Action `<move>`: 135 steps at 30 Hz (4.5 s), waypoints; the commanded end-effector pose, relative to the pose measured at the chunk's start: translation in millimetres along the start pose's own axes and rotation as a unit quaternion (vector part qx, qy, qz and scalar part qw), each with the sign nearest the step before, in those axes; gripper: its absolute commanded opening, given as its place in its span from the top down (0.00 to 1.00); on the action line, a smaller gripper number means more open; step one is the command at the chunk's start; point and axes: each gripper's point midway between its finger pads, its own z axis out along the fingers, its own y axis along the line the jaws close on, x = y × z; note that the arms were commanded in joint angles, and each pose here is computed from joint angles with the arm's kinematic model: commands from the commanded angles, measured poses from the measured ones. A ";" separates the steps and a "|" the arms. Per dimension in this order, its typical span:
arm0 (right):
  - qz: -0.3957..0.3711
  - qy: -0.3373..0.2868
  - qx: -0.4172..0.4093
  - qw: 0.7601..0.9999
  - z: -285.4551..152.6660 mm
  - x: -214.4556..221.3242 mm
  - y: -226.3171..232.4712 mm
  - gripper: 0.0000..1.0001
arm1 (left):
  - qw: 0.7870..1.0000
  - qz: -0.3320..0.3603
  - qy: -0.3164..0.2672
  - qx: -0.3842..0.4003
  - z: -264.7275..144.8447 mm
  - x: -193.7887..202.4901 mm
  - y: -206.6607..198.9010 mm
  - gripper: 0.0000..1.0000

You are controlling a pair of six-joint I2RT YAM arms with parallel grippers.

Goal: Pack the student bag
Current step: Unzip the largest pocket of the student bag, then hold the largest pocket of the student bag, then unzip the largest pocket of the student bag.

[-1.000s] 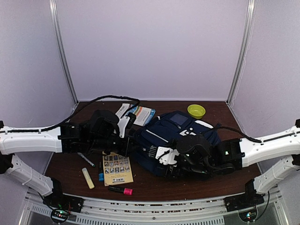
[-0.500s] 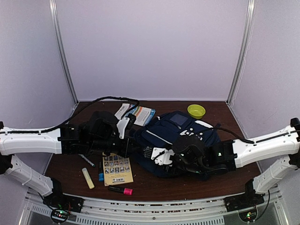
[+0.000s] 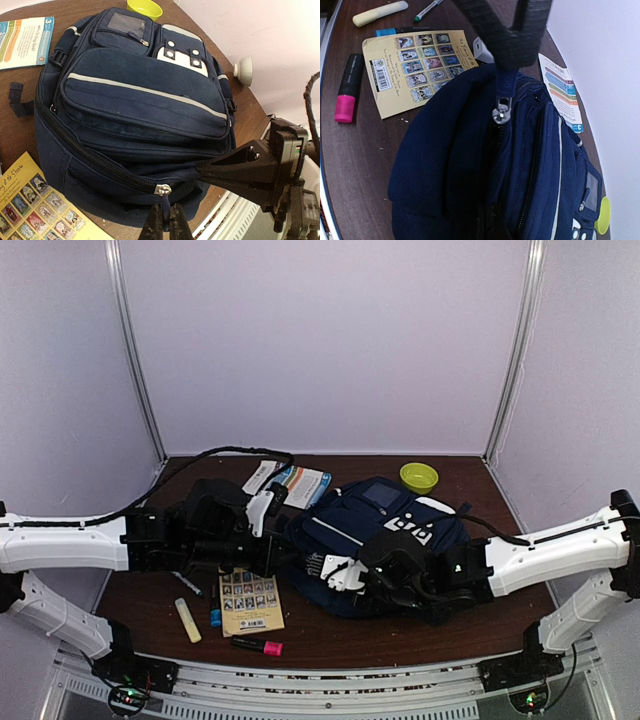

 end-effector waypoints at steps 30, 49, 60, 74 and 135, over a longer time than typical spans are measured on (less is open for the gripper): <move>0.151 -0.035 -0.018 0.988 -38.0 -13.7 -18.6 0.33 | 0.998 0.013 -0.041 0.037 7.9 -27.8 -2.8 1.00; 0.266 -0.011 -0.056 0.962 21.1 -39.0 -13.2 0.66 | 0.998 0.009 -0.039 0.039 6.3 -21.3 0.6 1.00; 0.276 0.002 -0.103 0.956 25.6 -33.7 3.0 0.68 | 0.999 0.013 -0.037 0.037 6.6 -20.8 1.2 1.00; 0.316 0.006 -0.094 0.944 25.5 -16.6 -14.2 0.75 | 0.998 0.013 -0.040 0.035 2.4 -20.1 3.0 1.00; 0.355 -0.136 -0.016 0.925 -70.0 -35.1 -62.3 1.00 | 0.988 0.043 0.020 -0.150 73.5 -59.9 105.6 1.00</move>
